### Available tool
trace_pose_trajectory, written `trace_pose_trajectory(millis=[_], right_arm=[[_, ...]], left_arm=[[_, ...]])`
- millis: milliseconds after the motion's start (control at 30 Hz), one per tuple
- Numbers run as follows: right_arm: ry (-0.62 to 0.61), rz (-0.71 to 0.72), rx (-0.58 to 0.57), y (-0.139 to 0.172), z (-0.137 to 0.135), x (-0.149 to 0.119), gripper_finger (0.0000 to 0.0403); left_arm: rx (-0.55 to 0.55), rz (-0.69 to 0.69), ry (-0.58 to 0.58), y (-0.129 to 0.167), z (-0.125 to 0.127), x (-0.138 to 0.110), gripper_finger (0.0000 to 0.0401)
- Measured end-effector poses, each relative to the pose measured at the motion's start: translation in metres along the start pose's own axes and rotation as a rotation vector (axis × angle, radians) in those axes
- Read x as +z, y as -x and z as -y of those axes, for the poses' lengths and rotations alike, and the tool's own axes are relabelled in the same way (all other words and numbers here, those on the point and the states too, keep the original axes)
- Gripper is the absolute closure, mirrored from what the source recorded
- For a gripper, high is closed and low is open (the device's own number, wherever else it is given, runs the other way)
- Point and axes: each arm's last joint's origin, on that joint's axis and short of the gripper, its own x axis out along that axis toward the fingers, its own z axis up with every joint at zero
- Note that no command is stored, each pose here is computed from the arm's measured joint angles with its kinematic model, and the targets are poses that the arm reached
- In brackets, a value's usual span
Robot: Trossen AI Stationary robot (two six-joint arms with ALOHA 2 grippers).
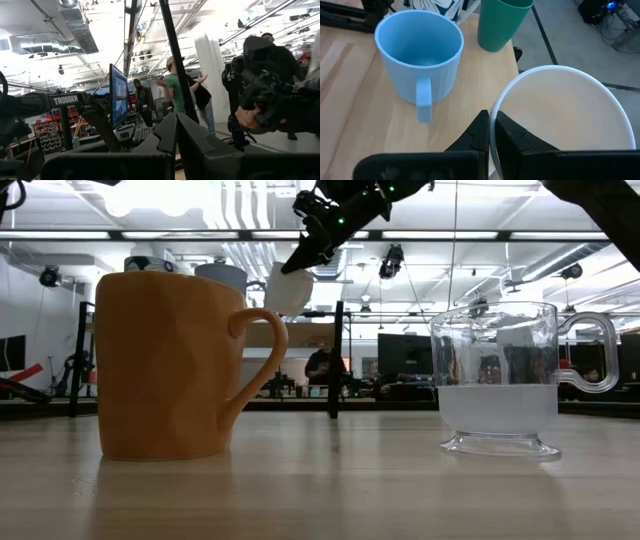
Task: Stack small to large cups/mugs on shelf
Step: Put the white mug on the shelf
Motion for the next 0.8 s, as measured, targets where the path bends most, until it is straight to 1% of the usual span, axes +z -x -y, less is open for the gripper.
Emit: trace_pose_trajectory(millis=[800], right_arm=[[-0.003,-0.008,0.001,-0.0013,0.0008,-0.003,0.039]], left_arm=[[0.0,0.0,0.0,0.0,0.0,0.0,0.0401]])
